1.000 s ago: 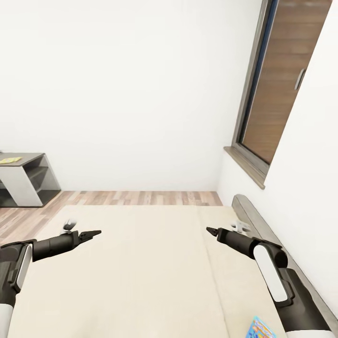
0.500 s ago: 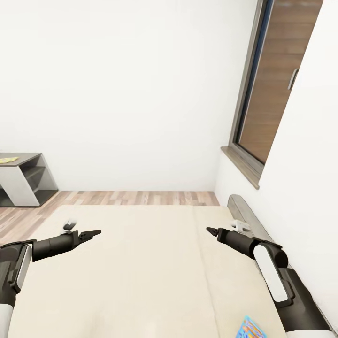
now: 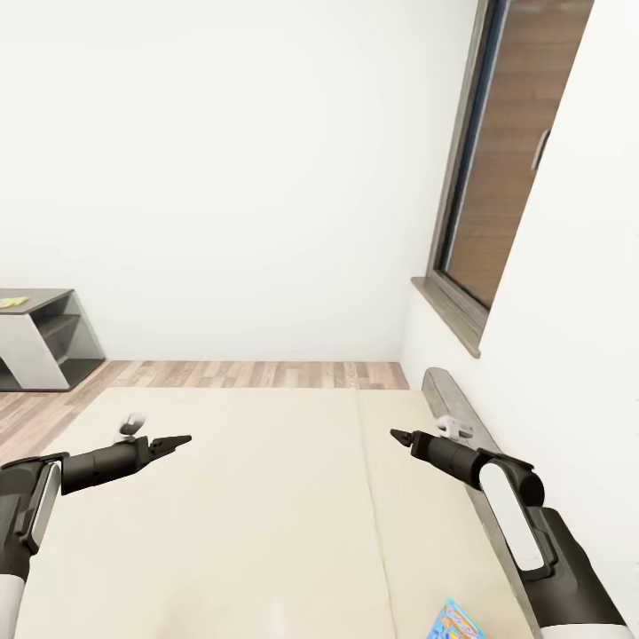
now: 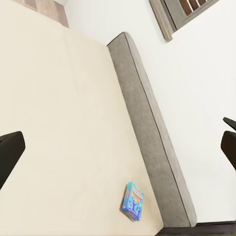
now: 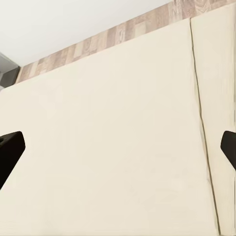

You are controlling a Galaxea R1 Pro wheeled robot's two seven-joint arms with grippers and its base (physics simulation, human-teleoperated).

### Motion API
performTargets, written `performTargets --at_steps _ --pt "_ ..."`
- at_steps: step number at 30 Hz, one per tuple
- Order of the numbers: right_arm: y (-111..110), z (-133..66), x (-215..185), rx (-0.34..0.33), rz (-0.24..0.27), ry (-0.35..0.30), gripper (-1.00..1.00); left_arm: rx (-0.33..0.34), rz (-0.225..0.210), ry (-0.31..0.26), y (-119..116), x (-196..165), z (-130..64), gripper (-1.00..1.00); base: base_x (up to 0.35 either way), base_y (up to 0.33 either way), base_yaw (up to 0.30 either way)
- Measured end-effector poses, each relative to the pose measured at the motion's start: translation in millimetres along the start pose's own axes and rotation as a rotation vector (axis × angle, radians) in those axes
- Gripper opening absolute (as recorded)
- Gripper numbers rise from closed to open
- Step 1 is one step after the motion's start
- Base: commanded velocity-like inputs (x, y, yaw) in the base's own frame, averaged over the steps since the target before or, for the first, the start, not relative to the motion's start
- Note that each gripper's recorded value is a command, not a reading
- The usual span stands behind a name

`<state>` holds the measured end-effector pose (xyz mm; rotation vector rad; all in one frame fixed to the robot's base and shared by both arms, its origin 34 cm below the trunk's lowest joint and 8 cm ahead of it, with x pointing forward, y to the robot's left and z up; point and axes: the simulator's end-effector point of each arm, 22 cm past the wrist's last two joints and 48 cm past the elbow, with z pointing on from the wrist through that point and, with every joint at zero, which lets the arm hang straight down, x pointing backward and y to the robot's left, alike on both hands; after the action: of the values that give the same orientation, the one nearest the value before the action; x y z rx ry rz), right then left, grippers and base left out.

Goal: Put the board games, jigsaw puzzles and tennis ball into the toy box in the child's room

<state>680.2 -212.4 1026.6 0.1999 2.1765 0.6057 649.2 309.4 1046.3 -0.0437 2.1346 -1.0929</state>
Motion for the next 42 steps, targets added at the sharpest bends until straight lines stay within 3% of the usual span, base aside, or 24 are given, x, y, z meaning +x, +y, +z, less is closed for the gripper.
performTargets --at_steps 42 --pt "0.3 0.3 0.7 0.000 0.001 0.002 1.00 0.000 0.000 0.000 -0.1 -0.1 0.0 1.00 0.000 -0.028 0.000"
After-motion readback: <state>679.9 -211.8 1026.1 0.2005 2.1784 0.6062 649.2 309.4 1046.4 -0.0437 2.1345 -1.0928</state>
